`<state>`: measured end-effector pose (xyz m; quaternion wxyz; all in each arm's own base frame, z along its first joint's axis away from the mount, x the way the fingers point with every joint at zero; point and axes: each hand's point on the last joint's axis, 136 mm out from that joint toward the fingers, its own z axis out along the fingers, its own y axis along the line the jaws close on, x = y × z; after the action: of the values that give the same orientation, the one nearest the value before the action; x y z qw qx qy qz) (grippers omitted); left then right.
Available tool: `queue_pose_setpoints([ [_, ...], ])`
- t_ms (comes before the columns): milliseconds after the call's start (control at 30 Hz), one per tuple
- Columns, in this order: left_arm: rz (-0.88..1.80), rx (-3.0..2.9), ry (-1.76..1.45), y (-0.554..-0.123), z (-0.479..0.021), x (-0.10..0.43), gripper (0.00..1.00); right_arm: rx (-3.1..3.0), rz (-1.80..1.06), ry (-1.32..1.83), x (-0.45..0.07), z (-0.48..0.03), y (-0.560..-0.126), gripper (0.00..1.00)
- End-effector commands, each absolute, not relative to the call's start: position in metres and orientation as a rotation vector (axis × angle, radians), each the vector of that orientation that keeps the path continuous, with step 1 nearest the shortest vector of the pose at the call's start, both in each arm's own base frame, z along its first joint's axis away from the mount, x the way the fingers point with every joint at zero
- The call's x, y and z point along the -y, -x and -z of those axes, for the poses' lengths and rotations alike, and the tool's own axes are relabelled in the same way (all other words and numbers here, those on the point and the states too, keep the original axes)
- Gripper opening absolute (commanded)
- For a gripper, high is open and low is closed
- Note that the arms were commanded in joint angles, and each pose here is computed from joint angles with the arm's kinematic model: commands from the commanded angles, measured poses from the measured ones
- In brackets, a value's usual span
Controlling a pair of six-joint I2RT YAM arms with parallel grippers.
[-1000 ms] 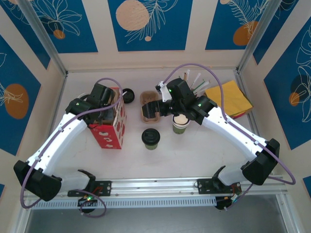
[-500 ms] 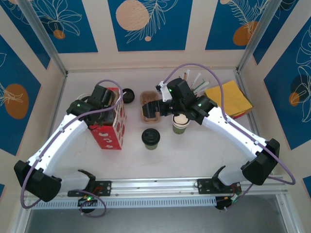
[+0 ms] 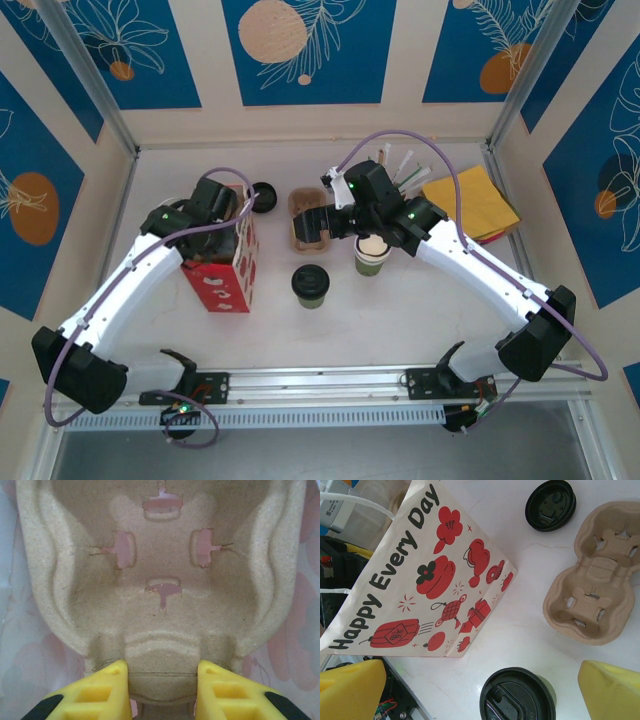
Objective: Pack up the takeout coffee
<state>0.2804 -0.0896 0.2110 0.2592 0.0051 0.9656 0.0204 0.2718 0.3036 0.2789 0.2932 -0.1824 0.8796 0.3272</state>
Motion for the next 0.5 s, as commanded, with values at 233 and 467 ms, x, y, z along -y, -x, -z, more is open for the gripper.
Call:
queue_pose_setpoints([
  [233, -0.087, -2.74, -0.011, -0.271, -0.2099, 0.0851, 0.28, -2.337, -0.891, 0.501, -0.3042, -0.2766, -0.2705, 0.99],
  [467, -0.109, -2.802, -0.038, -0.2697, -0.2094, 0.0846, 0.28, -2.336, -0.894, 0.502, -0.304, -0.2764, -0.2711, 0.99],
])
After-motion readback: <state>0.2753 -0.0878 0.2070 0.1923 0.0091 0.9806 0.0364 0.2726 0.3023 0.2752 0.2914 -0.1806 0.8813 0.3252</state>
